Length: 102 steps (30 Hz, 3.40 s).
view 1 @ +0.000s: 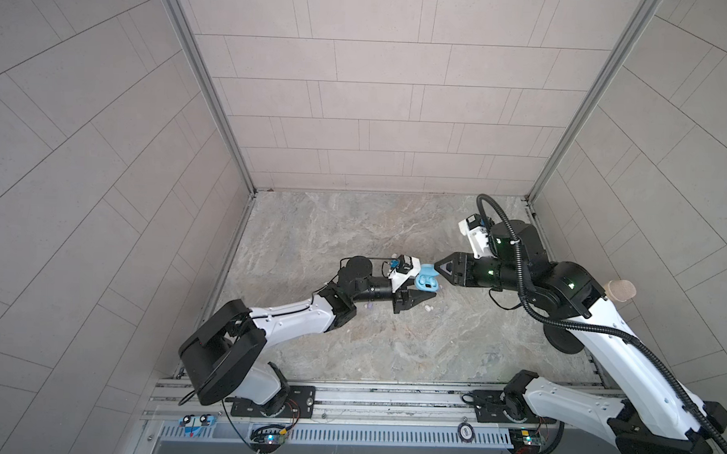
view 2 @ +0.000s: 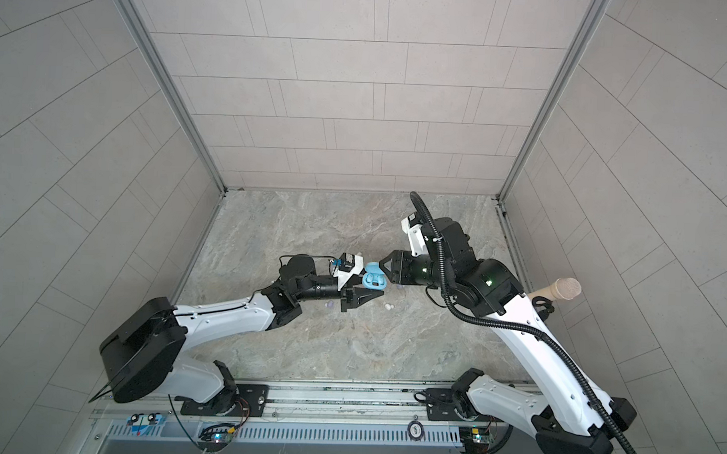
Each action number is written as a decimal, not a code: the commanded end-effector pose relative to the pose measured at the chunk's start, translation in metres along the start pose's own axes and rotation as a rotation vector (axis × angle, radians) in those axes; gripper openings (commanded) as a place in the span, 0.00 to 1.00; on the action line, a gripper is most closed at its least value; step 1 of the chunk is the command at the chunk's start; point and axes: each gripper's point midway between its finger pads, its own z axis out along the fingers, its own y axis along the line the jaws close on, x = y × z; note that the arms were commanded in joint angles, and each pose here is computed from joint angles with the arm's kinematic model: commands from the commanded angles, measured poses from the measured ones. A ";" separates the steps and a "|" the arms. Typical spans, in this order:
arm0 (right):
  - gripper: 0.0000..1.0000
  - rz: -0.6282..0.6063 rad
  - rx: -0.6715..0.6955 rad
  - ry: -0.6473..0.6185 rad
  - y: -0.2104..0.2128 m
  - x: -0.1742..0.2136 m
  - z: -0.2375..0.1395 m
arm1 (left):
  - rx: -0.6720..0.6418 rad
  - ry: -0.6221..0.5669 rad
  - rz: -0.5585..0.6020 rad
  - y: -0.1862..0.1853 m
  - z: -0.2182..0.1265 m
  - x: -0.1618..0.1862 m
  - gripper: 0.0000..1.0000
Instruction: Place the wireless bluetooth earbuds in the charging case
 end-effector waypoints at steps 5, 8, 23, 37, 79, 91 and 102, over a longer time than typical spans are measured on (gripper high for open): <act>0.45 -0.028 0.036 0.033 -0.007 -0.005 0.020 | 0.037 -0.035 0.043 -0.014 -0.006 -0.015 0.00; 0.45 -0.027 0.037 0.056 -0.009 -0.002 0.028 | 0.038 -0.037 0.049 -0.015 -0.007 -0.016 0.00; 0.53 0.047 0.022 0.100 -0.004 0.028 0.019 | 0.013 0.002 0.058 -0.008 -0.004 -0.010 0.00; 0.76 0.171 0.042 0.229 -0.014 0.059 0.056 | -0.007 0.076 0.078 -0.003 -0.003 0.002 0.00; 0.50 0.165 0.371 0.159 -0.129 0.074 0.025 | -0.266 0.117 -0.041 0.037 -0.034 0.020 1.00; 0.53 0.276 0.677 0.161 -0.248 0.112 0.008 | -0.675 0.275 -0.180 0.093 -0.088 0.041 1.00; 0.53 0.475 0.798 0.104 -0.311 0.131 0.021 | -0.763 0.279 -0.267 0.106 -0.105 0.050 1.00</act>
